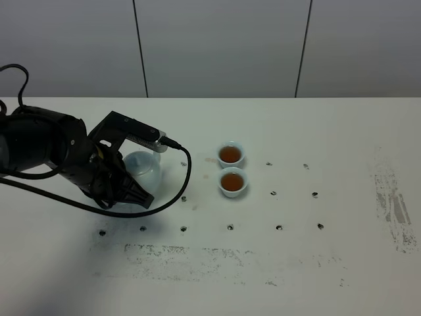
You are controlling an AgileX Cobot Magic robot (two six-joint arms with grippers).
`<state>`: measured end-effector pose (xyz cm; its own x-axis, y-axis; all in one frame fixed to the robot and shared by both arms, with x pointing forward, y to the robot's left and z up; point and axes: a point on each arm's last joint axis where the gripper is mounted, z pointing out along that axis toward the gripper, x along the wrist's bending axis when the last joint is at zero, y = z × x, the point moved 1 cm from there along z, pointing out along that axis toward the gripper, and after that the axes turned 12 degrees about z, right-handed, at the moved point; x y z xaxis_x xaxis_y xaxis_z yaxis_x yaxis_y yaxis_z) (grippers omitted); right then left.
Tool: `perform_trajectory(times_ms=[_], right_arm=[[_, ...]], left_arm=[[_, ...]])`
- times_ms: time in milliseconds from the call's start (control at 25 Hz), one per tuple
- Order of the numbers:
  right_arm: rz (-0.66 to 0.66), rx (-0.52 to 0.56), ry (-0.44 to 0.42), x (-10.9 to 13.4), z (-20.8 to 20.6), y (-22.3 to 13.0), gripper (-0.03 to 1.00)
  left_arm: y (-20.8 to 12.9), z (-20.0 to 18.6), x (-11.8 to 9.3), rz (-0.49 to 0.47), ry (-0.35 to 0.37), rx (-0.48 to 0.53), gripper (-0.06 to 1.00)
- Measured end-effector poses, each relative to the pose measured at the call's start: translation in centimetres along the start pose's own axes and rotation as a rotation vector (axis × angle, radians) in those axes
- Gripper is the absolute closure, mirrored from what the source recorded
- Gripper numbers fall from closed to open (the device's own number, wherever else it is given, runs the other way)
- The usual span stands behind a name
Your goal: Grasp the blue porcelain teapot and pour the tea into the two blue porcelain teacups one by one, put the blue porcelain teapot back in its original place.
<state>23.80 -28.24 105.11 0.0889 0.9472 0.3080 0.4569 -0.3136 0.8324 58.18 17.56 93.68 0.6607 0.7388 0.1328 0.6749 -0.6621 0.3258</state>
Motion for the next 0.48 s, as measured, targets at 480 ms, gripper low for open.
perform_trajectory(times_ms=[480], right_arm=[[-0.001,0.000,0.000,0.0,0.0,0.0,0.75]], left_arm=[[-0.3,2.3,-0.1,-0.004,-0.011,0.022,0.82]])
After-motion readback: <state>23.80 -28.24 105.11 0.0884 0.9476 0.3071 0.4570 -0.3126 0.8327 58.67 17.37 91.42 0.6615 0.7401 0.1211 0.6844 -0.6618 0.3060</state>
